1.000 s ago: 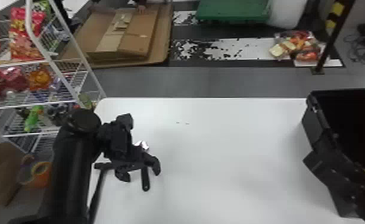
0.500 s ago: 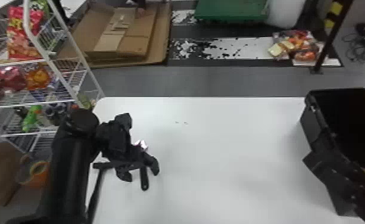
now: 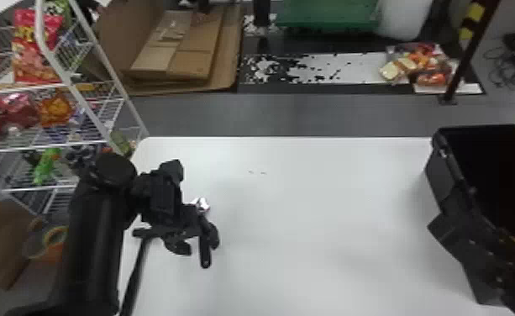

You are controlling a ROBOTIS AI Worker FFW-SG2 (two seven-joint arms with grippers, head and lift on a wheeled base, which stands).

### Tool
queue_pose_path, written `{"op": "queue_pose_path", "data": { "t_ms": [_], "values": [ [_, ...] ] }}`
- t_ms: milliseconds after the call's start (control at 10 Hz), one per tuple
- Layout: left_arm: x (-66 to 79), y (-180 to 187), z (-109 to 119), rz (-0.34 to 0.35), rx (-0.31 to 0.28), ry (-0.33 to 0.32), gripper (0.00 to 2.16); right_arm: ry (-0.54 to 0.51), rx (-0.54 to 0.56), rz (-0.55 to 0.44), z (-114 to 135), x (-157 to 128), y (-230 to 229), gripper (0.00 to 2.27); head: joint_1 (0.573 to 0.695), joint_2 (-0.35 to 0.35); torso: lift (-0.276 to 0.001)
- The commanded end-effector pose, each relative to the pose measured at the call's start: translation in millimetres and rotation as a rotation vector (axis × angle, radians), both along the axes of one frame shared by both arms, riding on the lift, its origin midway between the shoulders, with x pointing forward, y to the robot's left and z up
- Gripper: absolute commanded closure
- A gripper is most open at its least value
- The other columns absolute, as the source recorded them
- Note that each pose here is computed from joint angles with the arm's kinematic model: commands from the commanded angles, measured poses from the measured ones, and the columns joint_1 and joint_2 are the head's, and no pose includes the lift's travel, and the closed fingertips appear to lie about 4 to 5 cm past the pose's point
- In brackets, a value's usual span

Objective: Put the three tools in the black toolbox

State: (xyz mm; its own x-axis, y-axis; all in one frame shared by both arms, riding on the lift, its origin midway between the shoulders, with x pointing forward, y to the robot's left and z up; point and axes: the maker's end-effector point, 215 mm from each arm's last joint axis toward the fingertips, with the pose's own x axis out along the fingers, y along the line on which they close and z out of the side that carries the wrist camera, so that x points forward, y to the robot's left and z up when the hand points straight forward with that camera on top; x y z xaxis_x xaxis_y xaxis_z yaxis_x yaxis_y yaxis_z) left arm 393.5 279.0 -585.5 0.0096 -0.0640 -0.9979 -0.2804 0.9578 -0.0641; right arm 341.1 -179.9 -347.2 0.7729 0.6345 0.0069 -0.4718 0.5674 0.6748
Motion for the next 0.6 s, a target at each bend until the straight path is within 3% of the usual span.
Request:
{"op": "queue_pose_path", "data": {
  "t_ms": [0,200,300,400,500],
  "values": [
    [-1.2,1.0,-0.7,0.003,-0.003,0.003,0.52,-0.001,0.003,0.0,0.6,-0.3,0.1,0.08,0.695,0.155,-0.055],
    [-3.4,-0.5,-2.3,0.002,-0.012,0.005,0.56,-0.002,0.007,0.003,1.2,-1.5,0.8,0.08,0.695,0.156,-0.055],
    [-4.7,-1.2,-3.5,0.003,-0.014,0.008,0.74,0.0,0.007,0.003,0.7,-2.1,0.8,0.08,0.695,0.155,-0.055],
    [-5.3,-0.7,-3.7,0.005,-0.016,0.008,1.07,0.0,0.014,0.003,1.3,-2.6,1.1,0.08,0.695,0.154,-0.055],
    [-5.7,-0.7,-3.8,0.005,-0.015,0.008,1.21,0.0,0.014,0.003,1.3,-2.6,1.1,0.08,0.695,0.156,-0.055]
  ]
}}
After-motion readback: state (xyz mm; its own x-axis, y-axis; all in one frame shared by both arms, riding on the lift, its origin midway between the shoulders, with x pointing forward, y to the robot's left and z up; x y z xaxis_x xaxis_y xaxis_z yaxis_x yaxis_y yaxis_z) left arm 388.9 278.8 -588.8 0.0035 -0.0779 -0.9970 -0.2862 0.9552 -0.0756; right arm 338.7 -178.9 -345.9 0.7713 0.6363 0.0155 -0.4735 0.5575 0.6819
